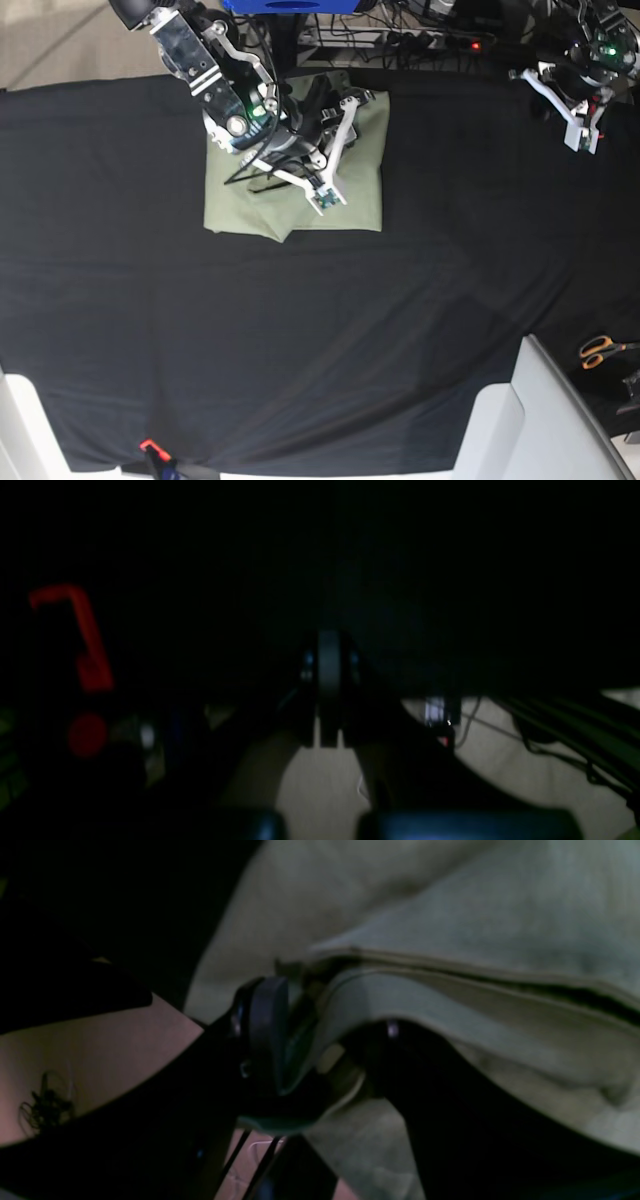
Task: Fold the T-shirt properly
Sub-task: 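Fold the grasped end with the right gripper over onto the folded shirt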
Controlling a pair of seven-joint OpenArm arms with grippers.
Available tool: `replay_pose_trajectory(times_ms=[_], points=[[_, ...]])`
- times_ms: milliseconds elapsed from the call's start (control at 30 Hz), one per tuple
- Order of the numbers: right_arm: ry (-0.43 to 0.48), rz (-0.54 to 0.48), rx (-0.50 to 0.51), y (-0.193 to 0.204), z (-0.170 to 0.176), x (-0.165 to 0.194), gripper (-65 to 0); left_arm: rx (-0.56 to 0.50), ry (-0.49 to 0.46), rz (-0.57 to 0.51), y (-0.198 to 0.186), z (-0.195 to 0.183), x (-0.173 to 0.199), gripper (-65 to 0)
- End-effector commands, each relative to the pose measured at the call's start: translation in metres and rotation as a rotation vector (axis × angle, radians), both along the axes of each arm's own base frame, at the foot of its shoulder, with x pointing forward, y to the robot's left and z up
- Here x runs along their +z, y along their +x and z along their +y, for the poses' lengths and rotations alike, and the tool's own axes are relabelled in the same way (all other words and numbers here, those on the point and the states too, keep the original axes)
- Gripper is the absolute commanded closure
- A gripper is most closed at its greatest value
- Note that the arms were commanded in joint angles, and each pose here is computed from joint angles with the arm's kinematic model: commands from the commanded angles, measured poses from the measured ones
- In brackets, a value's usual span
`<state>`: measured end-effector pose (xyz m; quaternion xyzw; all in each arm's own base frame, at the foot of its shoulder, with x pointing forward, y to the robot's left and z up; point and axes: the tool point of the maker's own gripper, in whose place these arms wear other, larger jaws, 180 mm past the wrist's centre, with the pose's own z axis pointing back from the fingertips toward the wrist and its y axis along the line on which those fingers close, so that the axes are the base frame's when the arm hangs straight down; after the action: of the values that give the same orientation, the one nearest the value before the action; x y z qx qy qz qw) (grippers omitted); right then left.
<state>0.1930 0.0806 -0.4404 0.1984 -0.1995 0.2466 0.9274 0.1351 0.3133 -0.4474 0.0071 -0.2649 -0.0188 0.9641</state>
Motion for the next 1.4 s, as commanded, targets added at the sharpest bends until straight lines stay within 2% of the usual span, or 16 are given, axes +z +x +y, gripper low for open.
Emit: replay_pose_trajectory(times_ms=[0,100,333,567,667,733,767,833,867,967,1000,1033,1133,1267,1367], points=[[0.022,-0.026,0.035,0.007,0.009,0.008,-23.1,-0.01,0.022,-0.013,0.002,0.005,0.007,0.0],[0.016,-0.036,0.158,0.0,0.025,0.007,-23.0,-0.004,0.024,-0.029,0.009,0.008,0.009,0.0],[-0.011,-0.051,0.302,-0.01,0.054,0.004,-23.0,-0.007,0.023,-0.03,0.01,0.007,0.009,0.0],[-0.025,-0.164,0.507,-0.024,0.087,0.028,-23.0,-0.005,0.023,-0.032,0.011,0.007,0.009,0.0],[-0.032,-0.201,0.539,-0.023,0.085,0.047,-23.0,-0.004,0.025,-0.031,0.011,0.008,0.009,0.0],[-0.012,-0.256,0.519,-0.015,0.077,0.069,-23.0,-0.004,0.025,-0.031,0.011,0.008,0.009,0.0],[-0.01,-0.278,0.47,-0.004,0.067,0.08,-23.0,-0.005,0.027,-0.031,0.011,0.008,0.009,0.0],[-0.01,-0.271,0.305,0.016,0.035,0.097,-21.5,-0.006,0.028,-0.031,0.011,0.009,0.01,0.0],[-0.009,-0.258,0.22,0.024,0.017,0.103,-18.6,-0.006,0.028,-0.031,0.011,0.009,0.01,0.0],[-0.029,-0.185,0.024,0.032,-0.036,0.094,0.0,-0.006,0.029,-0.031,0.011,0.009,0.01,0.0],[-0.037,-0.167,-0.01,0.032,-0.048,0.088,0.0,-0.006,0.029,-0.031,0.011,0.009,0.01,0.0],[-0.042,-0.159,-0.032,0.03,-0.059,0.083,-1.7,-0.006,0.029,-0.031,0.011,0.009,0.01,0.0],[-0.051,-0.141,-0.008,0.016,-0.072,0.066,0.0,-0.006,0.029,-0.031,0.011,0.009,0.01,0.0],[-0.066,-0.078,-0.014,0.007,-0.076,0.039,-0.2,-0.009,0.028,-0.031,0.011,0.008,0.01,0.0],[-0.066,-0.066,-0.024,0.013,-0.074,0.025,-0.2,-0.009,0.028,-0.031,0.011,0.008,0.01,0.0]])
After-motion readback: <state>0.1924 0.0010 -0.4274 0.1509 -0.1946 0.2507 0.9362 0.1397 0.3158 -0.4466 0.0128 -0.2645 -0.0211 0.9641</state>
